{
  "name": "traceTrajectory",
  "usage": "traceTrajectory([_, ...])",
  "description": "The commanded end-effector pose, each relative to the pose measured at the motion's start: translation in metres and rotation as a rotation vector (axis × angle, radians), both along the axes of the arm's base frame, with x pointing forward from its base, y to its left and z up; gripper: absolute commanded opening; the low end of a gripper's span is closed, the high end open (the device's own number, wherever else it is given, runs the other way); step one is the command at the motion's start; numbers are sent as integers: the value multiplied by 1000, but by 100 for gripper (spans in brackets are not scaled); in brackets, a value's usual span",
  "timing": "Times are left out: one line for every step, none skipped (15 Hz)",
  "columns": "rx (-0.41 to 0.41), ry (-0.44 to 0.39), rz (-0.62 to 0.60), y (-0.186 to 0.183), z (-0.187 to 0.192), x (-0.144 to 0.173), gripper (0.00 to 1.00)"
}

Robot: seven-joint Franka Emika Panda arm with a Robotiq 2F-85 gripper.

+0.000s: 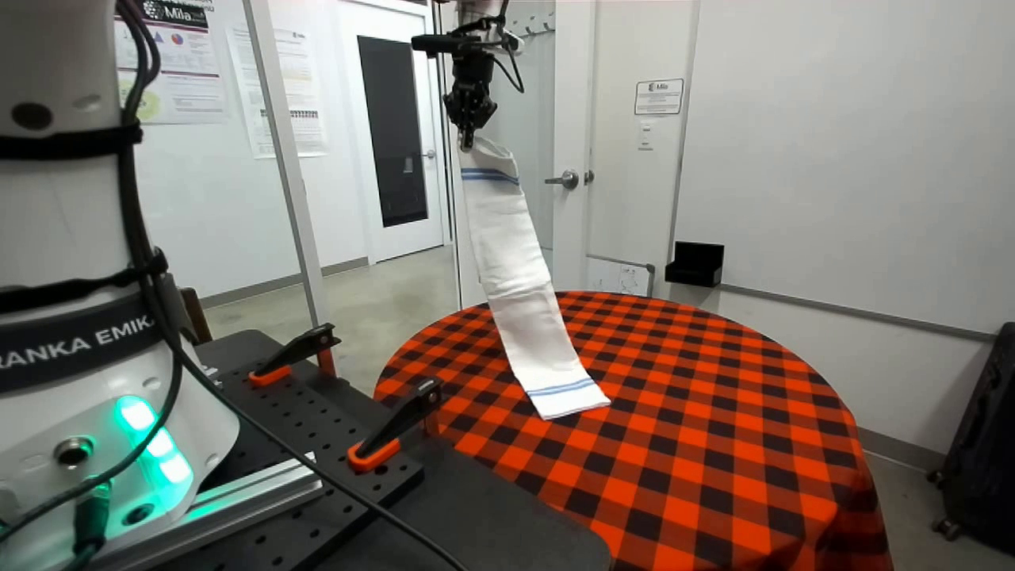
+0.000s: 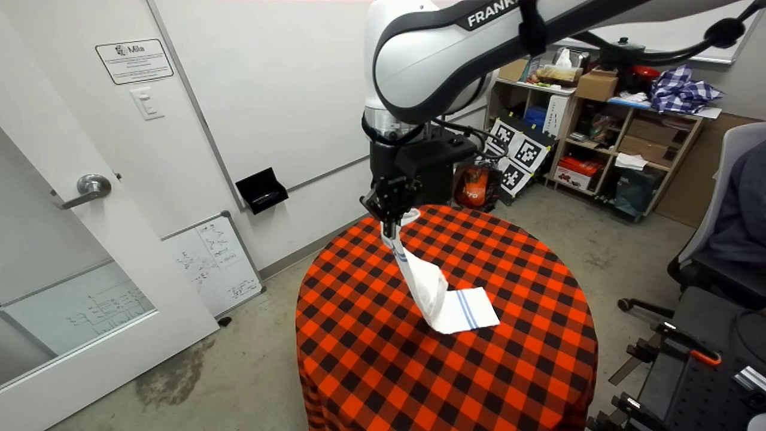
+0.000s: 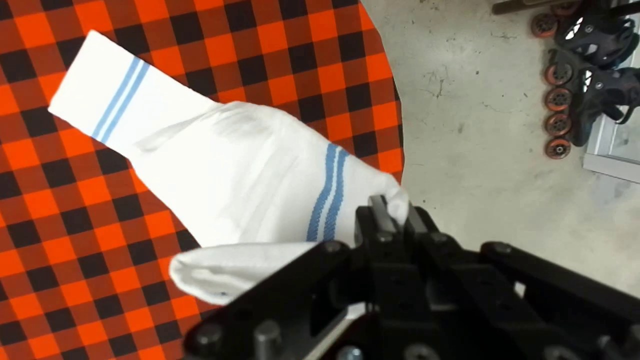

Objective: Straighten out the towel

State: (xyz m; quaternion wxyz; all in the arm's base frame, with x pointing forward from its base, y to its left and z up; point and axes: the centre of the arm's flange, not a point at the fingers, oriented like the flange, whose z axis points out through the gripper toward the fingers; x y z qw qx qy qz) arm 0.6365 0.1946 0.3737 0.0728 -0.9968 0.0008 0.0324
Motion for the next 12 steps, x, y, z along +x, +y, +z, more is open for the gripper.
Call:
traceTrajectory([-17, 5, 77, 30, 4, 50, 1])
traceTrajectory([-18, 6, 89, 36, 2, 56, 1])
traceTrajectory([-14, 15, 102, 43, -6, 63, 1])
traceTrajectory([-10, 21, 115, 49, -12, 68, 1])
traceTrajectory([-4, 36, 128, 55, -22, 74, 1])
traceTrajectory([0, 49, 140, 60, -33, 78, 1])
traceTrajectory([4, 68, 152, 66, -46, 82, 1])
traceTrajectory([4, 86, 162, 70, -59, 86, 1])
traceTrajectory([9, 106, 171, 77, -74, 88, 1])
traceTrajectory([13, 120, 179, 82, -86, 91, 1])
traceTrajectory([23, 133, 184, 90, -99, 92, 1])
traceTrajectory([38, 143, 181, 99, -110, 94, 1])
